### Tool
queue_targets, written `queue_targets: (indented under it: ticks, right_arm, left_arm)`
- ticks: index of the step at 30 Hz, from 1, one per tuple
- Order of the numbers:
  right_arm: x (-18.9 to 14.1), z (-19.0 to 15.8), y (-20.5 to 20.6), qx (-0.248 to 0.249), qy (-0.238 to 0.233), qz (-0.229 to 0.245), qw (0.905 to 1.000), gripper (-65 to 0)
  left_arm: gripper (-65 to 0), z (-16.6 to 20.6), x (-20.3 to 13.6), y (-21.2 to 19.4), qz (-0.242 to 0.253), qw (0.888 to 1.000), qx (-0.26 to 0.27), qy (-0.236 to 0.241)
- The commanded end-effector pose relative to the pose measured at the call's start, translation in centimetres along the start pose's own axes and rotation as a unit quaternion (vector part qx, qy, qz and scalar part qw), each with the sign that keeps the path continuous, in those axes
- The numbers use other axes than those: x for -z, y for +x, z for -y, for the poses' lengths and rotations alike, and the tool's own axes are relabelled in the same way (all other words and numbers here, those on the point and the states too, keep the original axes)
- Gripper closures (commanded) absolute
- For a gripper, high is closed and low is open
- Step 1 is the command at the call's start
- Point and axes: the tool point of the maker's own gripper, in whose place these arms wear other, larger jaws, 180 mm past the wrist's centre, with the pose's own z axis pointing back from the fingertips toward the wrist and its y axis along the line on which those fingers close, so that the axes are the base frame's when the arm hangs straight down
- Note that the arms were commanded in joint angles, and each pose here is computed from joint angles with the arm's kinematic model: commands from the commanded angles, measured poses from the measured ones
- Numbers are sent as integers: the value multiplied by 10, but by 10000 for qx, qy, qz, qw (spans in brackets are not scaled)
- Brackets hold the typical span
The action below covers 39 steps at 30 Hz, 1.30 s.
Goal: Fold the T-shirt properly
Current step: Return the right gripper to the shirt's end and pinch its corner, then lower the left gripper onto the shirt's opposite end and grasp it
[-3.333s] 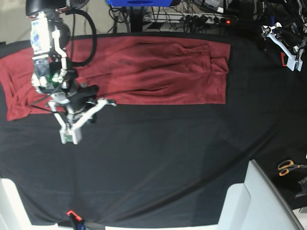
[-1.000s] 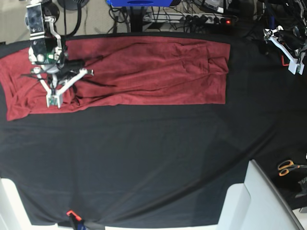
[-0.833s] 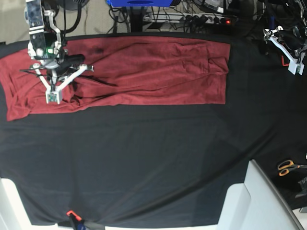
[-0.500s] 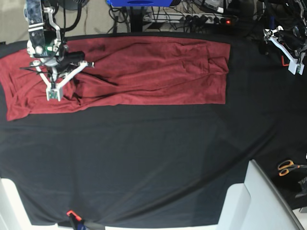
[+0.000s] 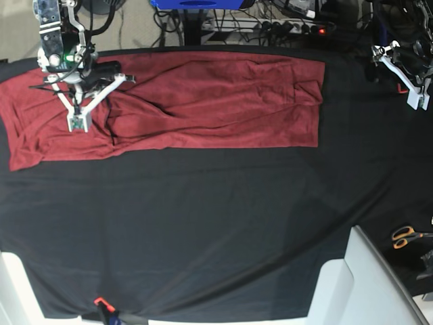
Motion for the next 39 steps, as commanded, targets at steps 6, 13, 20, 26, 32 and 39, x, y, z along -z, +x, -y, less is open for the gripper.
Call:
queue_targets:
  ticks: [6,13,20,26,32,39]
  right_arm:
    - [-13,-13,11,51,149,264,9995,-2]
    - [-17,-34,8,-117,384,227,9989,-2]
    - [-18,-39,-1,-6,416,-66,9991,-113]
    - [-19,-39,2,-28,433,19,9991,-380]
    - [-41,-25,30,152,301,765,9965,-398]
    - [-42,-7,36,226,90,998,9947,-398]
  left_arm:
    - [-523,-5,-5,10,124,9998,119,44]
    - [-523,-5,-5,10,124,9998,119,44]
    - [-528,-4,-5,9,131,9999,107,34]
    - [-538,-1,-2,22,289,9996,67,-12]
    - [-540,10,2,33,514,9985,-86,-186]
    - [-647,27,17,27,612,9902,-911,-867]
